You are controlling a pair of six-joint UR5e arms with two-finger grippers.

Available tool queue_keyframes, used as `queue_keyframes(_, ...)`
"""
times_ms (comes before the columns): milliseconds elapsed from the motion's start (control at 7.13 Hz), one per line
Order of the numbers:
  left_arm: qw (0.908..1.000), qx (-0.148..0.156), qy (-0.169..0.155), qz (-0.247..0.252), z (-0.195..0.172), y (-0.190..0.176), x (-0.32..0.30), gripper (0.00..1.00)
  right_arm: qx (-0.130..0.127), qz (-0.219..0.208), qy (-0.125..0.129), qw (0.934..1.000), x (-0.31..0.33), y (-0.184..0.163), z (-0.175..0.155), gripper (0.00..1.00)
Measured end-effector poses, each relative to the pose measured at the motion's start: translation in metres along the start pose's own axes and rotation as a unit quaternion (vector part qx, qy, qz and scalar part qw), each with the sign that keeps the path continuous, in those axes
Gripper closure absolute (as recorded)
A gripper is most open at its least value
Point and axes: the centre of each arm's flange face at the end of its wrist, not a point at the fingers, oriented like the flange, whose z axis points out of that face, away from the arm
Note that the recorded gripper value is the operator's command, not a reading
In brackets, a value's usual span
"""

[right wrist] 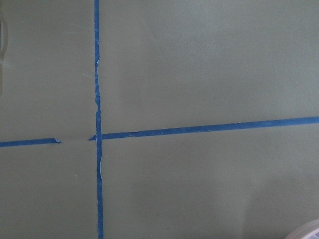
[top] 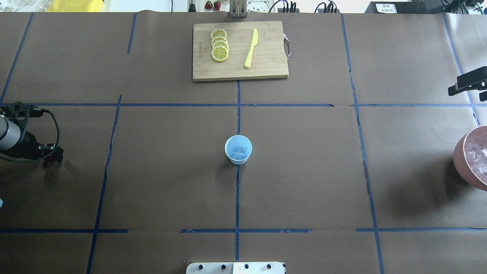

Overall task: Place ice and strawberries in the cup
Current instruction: 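Close the left gripper on the red strawberry, then carry the strawberry with the left gripper over the blue cup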

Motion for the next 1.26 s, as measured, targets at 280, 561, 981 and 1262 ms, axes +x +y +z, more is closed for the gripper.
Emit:
queue_keyframes(280, 1.0000, 0.001, 0.001, 0.001, -0.001, 0.000, 0.001, 1.00, 0.001, -0.001, -0.001, 1.0000, -0.001, 0.001, -0.001, 0.00)
queue_keyframes(561, 0.9998, 0.013, 0.015, 0.010, -0.018, -0.001, 0.015, 1.00, 0.001, 0.000, -0.001, 1.0000, 0.001, 0.002, -0.001, 0.00)
queue_keyframes(981, 0.9921, 0.037, 0.119, 0.016, -0.093, -0.019, 0.122, 1.00, 0.000, 0.001, 0.001, 1.0000, 0.006, 0.005, 0.000, 0.00)
queue_keyframes(1262, 0.9800, 0.035, 0.196, 0.004, -0.133, -0.024, 0.246, 1.00, 0.000, 0.001, 0.002, 1.0000, 0.007, 0.005, 0.001, 0.00)
